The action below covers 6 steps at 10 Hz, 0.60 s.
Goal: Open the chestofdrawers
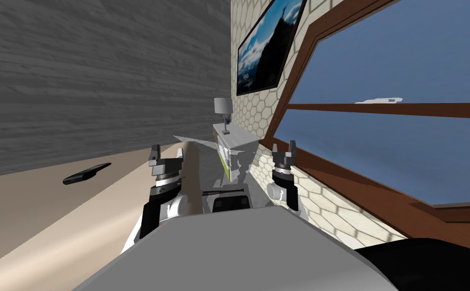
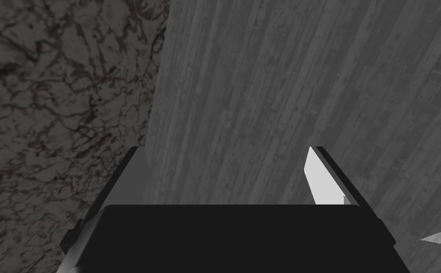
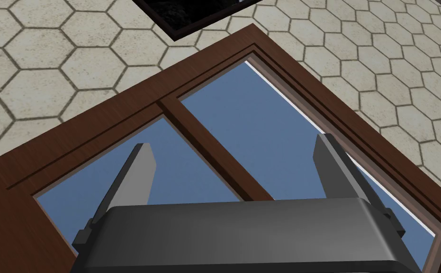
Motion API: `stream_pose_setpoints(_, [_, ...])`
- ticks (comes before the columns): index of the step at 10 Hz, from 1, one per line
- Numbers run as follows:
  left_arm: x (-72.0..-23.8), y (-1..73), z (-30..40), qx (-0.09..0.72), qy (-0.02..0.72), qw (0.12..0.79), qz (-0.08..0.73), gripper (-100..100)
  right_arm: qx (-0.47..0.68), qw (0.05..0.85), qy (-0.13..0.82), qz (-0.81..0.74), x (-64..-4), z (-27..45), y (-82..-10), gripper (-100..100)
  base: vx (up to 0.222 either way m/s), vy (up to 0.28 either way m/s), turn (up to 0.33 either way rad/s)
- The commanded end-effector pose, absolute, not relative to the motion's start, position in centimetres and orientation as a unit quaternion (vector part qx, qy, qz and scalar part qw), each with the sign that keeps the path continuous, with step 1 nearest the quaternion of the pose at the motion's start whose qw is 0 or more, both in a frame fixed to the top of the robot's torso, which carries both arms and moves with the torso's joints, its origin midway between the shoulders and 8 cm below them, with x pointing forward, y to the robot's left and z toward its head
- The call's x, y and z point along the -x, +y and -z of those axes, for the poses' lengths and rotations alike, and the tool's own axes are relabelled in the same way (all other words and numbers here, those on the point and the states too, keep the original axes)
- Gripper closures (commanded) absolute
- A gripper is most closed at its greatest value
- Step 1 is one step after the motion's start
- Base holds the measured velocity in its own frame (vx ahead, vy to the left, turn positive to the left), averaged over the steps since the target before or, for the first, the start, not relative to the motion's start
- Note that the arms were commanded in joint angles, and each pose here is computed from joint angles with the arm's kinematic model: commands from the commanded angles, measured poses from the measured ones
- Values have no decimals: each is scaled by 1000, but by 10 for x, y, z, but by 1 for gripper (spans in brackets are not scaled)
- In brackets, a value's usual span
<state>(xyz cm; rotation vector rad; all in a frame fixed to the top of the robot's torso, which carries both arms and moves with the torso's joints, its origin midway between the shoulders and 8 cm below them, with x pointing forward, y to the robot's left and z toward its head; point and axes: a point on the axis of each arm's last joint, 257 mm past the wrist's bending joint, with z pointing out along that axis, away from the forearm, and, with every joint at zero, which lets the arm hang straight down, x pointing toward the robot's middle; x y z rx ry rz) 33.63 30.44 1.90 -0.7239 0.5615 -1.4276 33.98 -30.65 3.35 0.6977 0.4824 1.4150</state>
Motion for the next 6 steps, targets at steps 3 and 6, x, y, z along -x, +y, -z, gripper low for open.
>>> stream_pose_setpoints(3, [-336,304,-19,320,248,661,631,0,-311,679,215,-630,-340,-34,-307,0,0,0,0])
stream_pose_setpoints(6, [-336,304,-19,320,248,661,631,0,-310,679,215,-630,-340,-34,-307,0,0,0,0])
